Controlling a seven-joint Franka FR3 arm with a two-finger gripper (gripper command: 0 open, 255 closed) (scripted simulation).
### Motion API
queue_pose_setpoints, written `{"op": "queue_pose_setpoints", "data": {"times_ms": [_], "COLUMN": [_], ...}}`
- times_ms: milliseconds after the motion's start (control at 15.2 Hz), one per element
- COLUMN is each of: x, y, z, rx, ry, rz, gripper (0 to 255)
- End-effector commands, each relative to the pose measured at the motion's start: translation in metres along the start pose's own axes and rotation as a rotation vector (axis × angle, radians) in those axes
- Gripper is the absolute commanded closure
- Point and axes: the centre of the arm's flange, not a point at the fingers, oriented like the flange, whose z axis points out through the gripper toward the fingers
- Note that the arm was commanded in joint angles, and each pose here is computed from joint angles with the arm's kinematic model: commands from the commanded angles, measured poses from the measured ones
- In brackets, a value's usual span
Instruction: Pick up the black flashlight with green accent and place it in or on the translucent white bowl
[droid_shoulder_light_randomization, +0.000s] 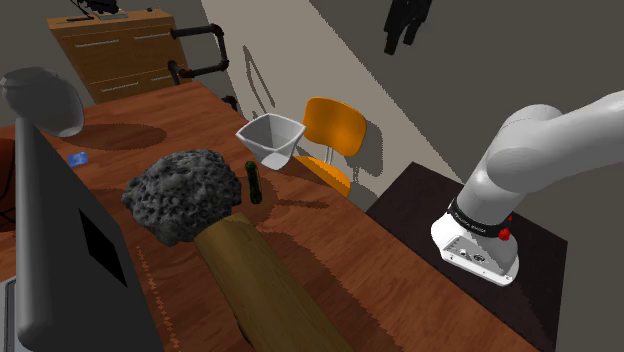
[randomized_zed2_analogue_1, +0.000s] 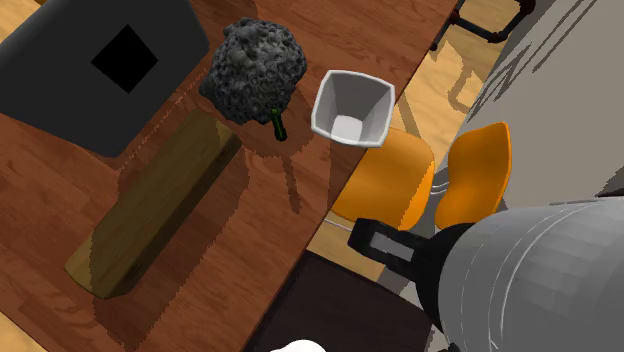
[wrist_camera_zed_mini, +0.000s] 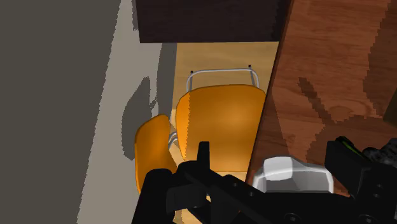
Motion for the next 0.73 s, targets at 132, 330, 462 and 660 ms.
{"op": "queue_pose_setpoints", "data": {"times_ms": [132,330,462,660], "x": [0.013,0.033,0.045,0.064], "y": [-0.018,-0.046,-0.064,-0.092], "z": [0.015,0.037,0.051,0.074], "rx": [0.001,0.001,0.002,0.003], "ry": [-0.007,-0.018,-0.026,-0.037], "rz": [0.000,-0.001,-0.001,-0.002], "gripper": [0,0,0,0]}}
